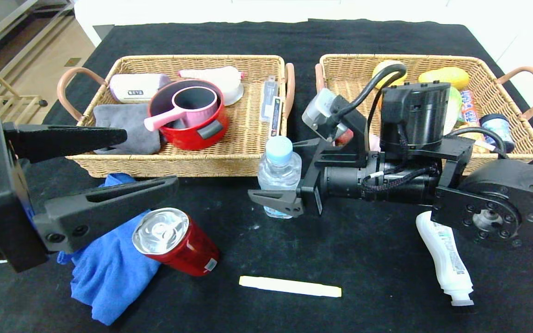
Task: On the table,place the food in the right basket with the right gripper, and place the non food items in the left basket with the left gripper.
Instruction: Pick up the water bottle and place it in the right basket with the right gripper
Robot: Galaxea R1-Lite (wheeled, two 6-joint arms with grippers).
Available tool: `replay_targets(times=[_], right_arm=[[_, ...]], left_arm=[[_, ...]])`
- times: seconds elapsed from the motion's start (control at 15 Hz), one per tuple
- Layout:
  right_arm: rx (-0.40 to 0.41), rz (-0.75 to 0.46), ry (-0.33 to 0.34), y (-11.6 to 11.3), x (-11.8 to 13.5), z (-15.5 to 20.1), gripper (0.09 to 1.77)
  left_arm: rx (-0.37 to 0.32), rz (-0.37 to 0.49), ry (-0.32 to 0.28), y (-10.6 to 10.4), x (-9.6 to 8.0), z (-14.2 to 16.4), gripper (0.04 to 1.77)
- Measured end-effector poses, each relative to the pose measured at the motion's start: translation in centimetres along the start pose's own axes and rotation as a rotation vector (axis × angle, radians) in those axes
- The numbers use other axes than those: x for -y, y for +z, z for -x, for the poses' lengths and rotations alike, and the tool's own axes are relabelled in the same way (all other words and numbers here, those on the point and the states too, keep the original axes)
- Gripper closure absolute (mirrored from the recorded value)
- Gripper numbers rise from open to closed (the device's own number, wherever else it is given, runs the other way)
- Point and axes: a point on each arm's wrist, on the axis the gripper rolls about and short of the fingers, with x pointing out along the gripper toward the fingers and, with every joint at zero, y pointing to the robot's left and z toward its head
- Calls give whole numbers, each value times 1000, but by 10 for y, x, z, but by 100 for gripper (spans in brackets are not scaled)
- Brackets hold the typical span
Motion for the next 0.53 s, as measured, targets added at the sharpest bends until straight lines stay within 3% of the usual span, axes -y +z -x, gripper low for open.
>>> replay_targets(times=[0.4,0.53], right_arm=[[41,-21,8,-6,0,-7,15],[39,-23,9,-6,0,-8,52]], left_arm=[[-7,1,0,-1,0,-2,9],[-7,1,0,-1,0,-2,9]])
